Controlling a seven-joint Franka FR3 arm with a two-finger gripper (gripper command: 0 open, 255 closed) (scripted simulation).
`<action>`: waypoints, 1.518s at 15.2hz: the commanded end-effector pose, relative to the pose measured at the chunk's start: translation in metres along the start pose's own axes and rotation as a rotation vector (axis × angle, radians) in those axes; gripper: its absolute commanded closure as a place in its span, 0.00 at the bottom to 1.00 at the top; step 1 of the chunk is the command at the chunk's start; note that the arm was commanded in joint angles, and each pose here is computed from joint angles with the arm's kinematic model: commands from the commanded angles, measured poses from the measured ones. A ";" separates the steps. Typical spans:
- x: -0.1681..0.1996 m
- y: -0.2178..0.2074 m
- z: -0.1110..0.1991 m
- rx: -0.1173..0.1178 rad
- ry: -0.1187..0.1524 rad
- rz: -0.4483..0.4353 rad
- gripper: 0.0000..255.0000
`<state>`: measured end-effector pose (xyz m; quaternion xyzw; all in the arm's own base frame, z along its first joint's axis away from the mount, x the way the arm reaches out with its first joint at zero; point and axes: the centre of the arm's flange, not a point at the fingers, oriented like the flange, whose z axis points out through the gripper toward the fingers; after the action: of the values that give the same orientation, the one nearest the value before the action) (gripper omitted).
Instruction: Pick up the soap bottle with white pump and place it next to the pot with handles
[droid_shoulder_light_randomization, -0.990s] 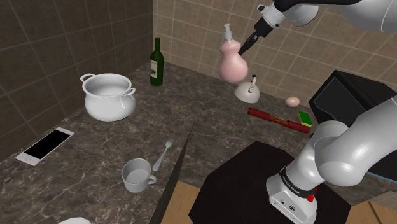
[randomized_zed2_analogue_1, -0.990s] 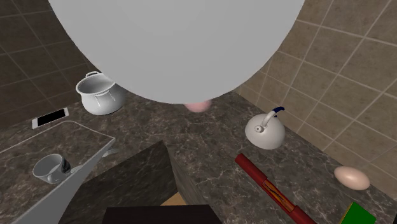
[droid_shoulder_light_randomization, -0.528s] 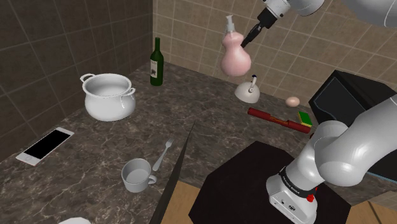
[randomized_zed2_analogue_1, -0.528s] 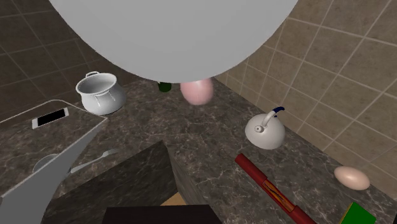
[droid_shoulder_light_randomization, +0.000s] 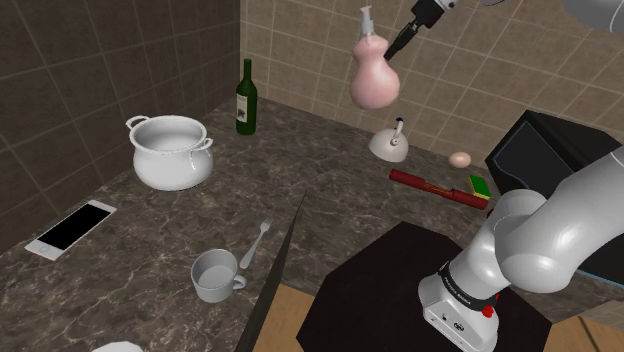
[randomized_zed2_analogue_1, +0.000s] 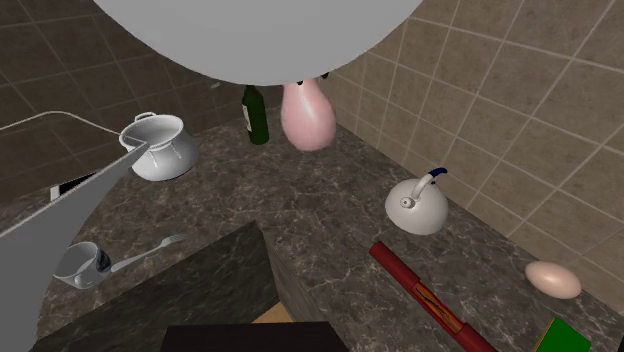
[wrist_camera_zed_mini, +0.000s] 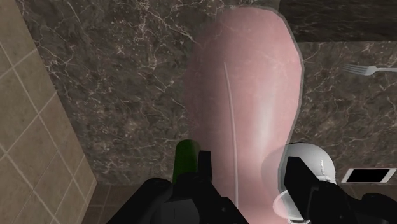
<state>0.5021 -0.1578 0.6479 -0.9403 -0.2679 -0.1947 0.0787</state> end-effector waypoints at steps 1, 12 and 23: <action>0.005 -0.001 -0.010 0.000 0.001 0.000 1.00; 0.069 -0.070 -0.001 0.000 0.001 0.000 1.00; 0.157 -0.177 0.043 0.000 0.001 0.000 1.00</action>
<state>0.5427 0.0633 0.6775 -0.9402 -0.2686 -0.1942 0.0784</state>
